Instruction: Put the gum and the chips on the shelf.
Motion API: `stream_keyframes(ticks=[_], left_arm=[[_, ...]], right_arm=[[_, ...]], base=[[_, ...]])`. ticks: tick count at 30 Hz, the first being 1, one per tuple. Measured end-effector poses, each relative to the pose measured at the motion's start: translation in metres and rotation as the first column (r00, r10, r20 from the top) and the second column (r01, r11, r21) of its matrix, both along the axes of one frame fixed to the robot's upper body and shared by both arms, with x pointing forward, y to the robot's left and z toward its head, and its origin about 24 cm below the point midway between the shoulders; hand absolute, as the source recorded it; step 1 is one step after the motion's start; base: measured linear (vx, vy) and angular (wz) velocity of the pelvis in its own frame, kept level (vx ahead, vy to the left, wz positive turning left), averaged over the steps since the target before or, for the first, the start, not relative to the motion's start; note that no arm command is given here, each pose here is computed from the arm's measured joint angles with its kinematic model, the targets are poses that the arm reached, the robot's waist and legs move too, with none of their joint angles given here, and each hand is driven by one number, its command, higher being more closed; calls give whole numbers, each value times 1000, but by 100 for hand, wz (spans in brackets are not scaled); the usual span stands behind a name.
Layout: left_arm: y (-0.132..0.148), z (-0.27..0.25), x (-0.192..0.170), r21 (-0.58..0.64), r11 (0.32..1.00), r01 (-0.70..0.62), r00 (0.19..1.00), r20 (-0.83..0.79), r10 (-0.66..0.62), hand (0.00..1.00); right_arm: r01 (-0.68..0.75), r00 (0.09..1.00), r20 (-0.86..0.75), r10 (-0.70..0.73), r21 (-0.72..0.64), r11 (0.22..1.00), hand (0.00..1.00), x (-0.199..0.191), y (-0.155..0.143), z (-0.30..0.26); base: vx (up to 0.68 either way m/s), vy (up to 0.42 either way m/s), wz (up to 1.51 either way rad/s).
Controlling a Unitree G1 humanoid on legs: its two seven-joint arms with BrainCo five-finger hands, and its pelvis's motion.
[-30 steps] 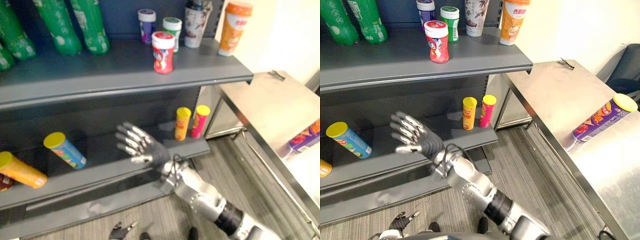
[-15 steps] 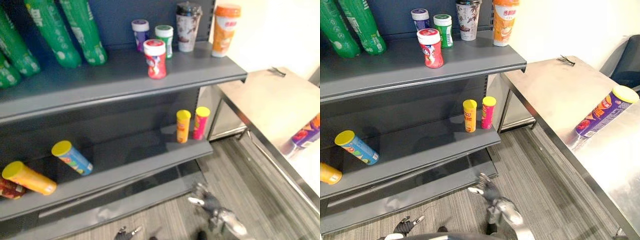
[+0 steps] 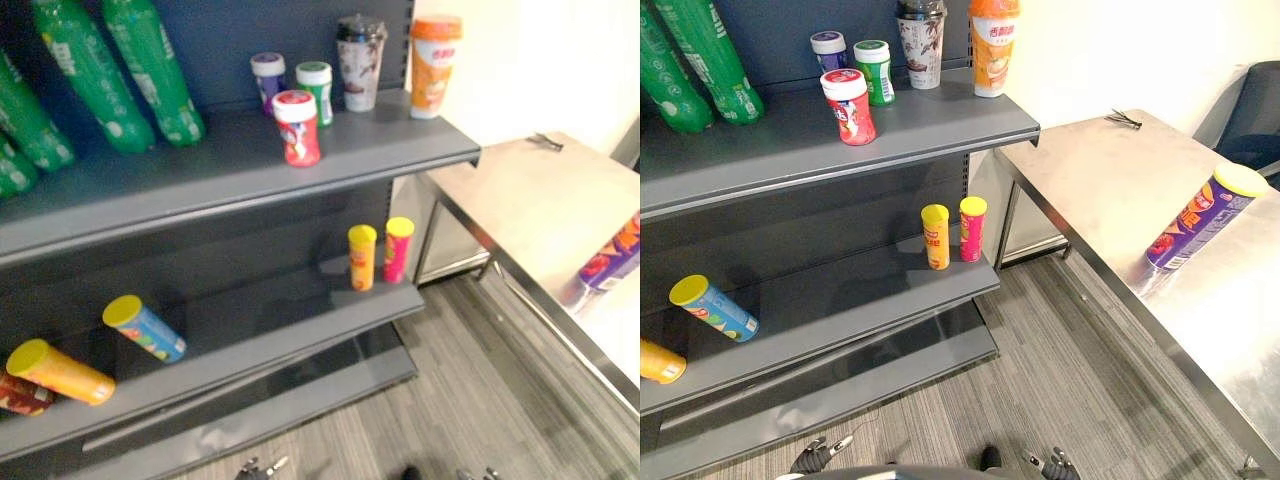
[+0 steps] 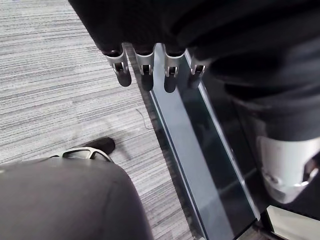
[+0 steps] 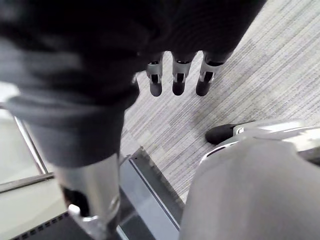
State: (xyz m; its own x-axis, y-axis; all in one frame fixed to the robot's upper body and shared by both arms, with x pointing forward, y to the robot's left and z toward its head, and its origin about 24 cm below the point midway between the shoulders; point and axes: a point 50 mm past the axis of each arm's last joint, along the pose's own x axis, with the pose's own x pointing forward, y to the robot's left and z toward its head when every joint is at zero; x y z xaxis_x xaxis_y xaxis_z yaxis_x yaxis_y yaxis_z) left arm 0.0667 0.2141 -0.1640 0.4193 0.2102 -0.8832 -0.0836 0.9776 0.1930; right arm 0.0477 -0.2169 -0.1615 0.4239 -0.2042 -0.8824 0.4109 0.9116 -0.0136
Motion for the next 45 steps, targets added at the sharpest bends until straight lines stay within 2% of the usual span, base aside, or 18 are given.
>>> stream_keyframes(ticks=[6, 14, 21, 27, 30, 39, 45], left_arm=[[0, -1, -2, -20, 999, -27, 1000, -1, 27, 0], [-2, 1, 9, -39, 998, -55, 998, 31, 56, 0], [4, 9, 30, -36, 995, -93, 987, 131, 97, 0], [2, 14, 46, -55, 995, -85, 977, 192, 94, 0], [-7, 12, 46, -77, 994, -83, 977, 189, 96, 0], [-8, 11, 43, -84, 992, -90, 979, 175, 104, 0], [-9, 9, 41, -100, 988, -117, 979, 155, 131, 0]], right_arm=[[98, 994, -43, -99, -14, 995, 0, -10, -6, -3], [217, 976, 12, -216, -34, 976, 0, -2, -14, 0], [161, 980, 121, -157, -23, 987, 0, 50, -7, 8], [116, 986, 123, -113, -21, 993, 0, 49, -2, 8], [92, 988, 130, -87, -35, 995, 0, 52, -5, 9], [97, 985, 147, -93, -18, 995, 0, 55, -3, 10], [141, 984, 113, -137, -22, 990, 0, 33, -8, 7]], base=[[-4, 2, -7], [-11, 57, -42], [-47, 133, -152], [96, -54, -74], [-12, -154, -29], [-77, -91, 7], [-2, -127, -1]])
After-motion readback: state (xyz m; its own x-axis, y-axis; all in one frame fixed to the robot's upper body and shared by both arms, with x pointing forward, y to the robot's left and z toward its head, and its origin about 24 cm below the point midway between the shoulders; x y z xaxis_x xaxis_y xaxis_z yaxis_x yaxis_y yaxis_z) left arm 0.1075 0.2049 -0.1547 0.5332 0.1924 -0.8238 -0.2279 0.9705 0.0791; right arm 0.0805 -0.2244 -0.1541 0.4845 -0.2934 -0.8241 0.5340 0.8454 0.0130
